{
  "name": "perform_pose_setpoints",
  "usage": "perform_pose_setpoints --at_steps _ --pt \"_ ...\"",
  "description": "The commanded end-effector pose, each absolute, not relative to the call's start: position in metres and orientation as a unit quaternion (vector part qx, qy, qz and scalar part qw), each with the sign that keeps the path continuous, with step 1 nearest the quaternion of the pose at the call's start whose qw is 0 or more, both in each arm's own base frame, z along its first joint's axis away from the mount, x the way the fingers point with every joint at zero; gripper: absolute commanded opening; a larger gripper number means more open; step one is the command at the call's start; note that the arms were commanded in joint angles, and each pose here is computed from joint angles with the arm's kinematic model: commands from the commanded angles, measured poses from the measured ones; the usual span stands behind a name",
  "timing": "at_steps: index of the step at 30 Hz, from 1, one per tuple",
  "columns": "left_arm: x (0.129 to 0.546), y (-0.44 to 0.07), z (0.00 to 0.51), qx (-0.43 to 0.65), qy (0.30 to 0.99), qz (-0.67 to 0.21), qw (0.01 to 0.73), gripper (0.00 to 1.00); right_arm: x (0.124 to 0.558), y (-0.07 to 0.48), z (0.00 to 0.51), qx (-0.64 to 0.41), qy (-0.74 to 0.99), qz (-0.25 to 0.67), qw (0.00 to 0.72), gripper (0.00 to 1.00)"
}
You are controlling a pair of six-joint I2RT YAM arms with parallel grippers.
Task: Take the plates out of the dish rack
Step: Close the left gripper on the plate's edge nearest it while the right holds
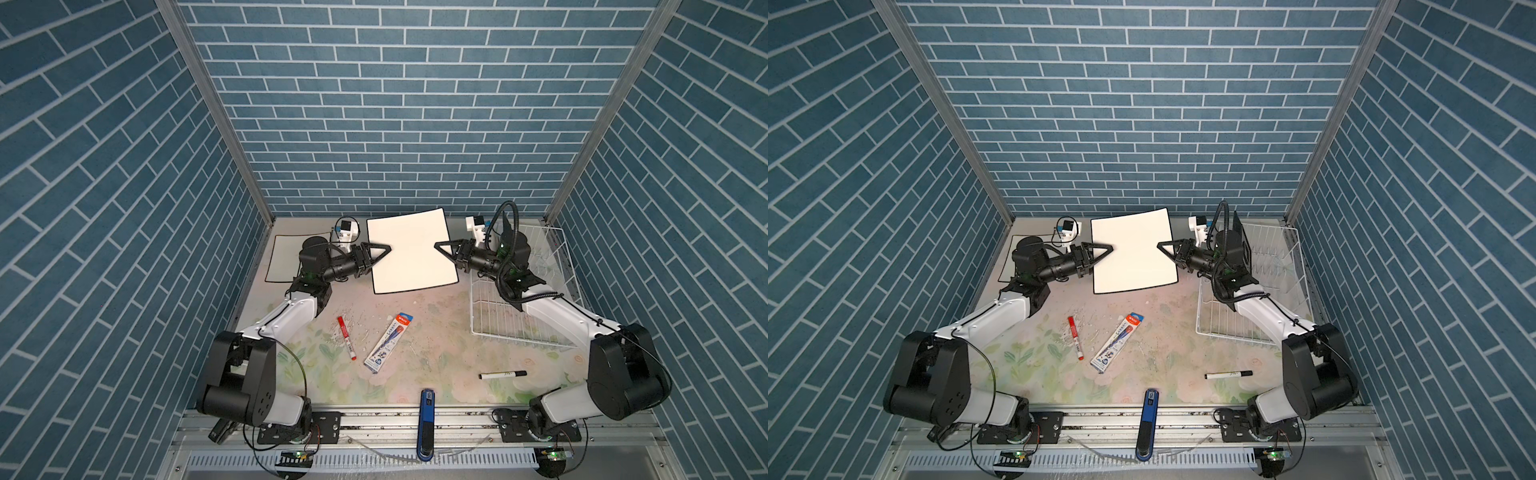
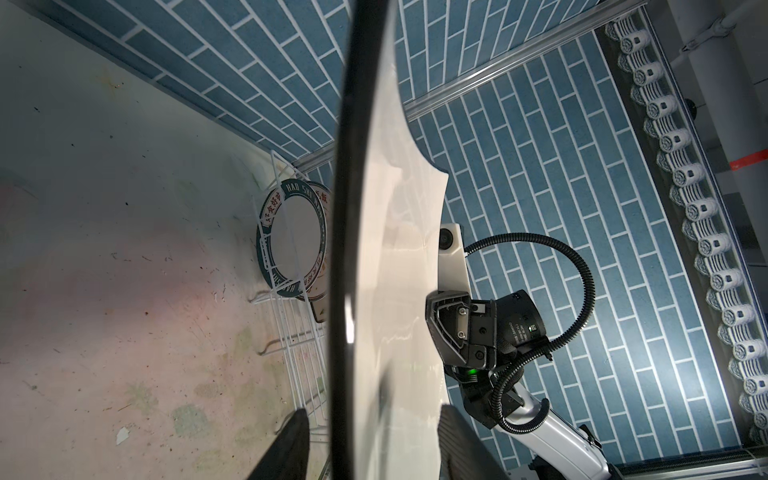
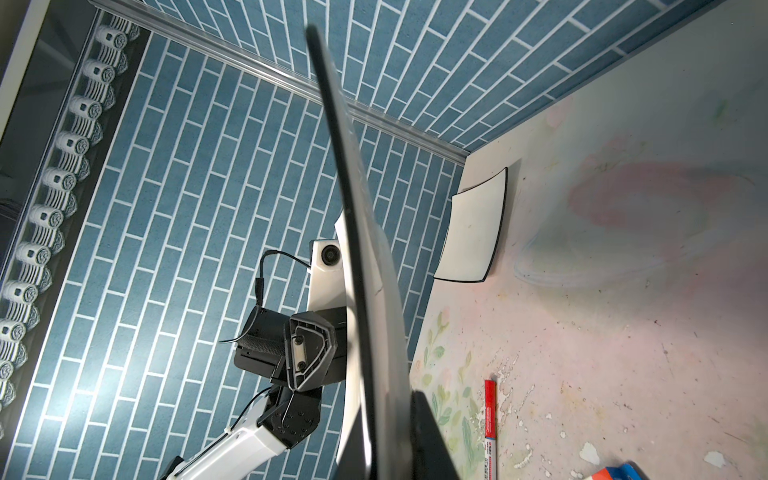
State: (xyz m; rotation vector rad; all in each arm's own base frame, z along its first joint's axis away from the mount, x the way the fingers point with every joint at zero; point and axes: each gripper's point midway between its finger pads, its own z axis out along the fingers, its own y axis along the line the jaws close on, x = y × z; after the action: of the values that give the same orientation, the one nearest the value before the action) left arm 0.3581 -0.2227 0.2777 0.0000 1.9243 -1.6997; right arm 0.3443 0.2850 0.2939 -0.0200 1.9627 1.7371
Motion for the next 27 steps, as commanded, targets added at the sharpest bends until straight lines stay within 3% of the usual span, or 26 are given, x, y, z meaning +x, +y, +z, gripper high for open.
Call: perform_pose_setpoints --at_steps 1,7,17,22,24,27 --pt "0.3583 -0.226 0.2889 0.022 0.709 -0.639 0.295 0.49 0.3328 0.2911 0.3652 -0.059 0.656 0.694 0.291 0.0" --pt "0.358 -0.2262 0.289 0.023 0.709 -0.64 0.295 0.38 0.3336 0.2947 0.3659 -0.063 0.656 0.695 0.287 0.0" --pt "0.3603 -0.2266 0.2886 0.016 0.704 -0.648 0.291 0.08 0.3344 0.2966 0.3629 -0.063 0.658 0.696 0.279 0.0" --pt "0.3614 -0.2269 0.2901 0.015 0.7 -0.652 0.291 0.0 0.3347 0.2966 0.365 -0.064 0.658 0.697 0.279 0.0" --pt "0.3612 -0.227 0.2908 0.015 0.7 -0.652 0.291 0.0 0.3353 0.2962 0.3647 -0.062 0.658 0.697 0.278 0.07" --pt "0.3606 -0.2268 0.2928 0.016 0.699 -0.653 0.292 0.0 0.3365 0.294 0.3653 -0.06 0.658 0.697 0.28 0.27"
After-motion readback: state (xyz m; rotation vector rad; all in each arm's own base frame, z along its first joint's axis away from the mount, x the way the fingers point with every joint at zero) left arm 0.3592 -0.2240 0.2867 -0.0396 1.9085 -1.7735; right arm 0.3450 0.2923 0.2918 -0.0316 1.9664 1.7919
